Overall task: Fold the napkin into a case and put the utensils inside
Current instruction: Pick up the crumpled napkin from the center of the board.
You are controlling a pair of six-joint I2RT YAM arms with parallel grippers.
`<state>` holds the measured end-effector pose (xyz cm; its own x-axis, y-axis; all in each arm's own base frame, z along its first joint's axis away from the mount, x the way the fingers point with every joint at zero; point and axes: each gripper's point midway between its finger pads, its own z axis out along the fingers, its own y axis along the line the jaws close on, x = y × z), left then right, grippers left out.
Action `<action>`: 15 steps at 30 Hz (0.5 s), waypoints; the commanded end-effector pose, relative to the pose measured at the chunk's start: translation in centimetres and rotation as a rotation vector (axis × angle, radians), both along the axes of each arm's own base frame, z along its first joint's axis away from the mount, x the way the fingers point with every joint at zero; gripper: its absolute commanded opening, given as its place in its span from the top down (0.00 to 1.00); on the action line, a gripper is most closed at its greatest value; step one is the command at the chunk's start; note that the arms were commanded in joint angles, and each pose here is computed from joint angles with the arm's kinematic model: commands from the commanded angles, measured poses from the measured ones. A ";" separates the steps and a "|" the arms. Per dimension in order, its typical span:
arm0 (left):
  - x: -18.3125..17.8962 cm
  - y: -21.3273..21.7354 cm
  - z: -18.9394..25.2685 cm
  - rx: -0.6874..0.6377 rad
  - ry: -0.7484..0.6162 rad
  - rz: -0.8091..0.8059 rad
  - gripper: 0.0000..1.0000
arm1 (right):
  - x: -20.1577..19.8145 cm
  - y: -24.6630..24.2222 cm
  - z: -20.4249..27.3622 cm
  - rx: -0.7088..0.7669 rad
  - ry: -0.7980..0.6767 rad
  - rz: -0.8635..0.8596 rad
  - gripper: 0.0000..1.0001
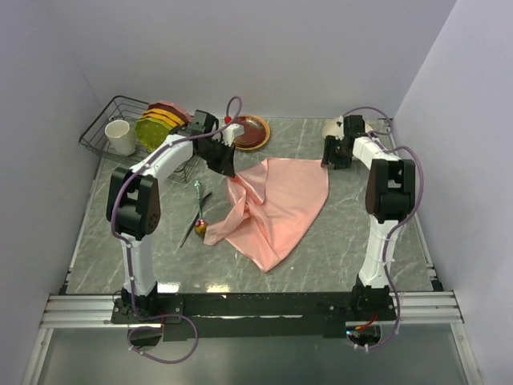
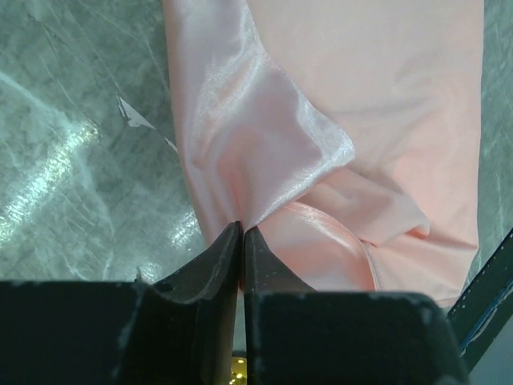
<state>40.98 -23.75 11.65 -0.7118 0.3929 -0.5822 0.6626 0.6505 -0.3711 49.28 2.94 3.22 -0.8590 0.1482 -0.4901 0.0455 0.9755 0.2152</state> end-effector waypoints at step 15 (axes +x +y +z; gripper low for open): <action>-0.3 2.2 3.9 -0.101 0.015 -0.030 0.87 | -0.2 3.9 5.1 0.114 -0.071 0.106 1.00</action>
<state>42.33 -19.99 12.64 -0.7455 0.3401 -0.5732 0.6161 0.6797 -0.3981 51.11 6.58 2.80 -0.8716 0.1113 -0.4774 -0.0296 0.9601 0.2780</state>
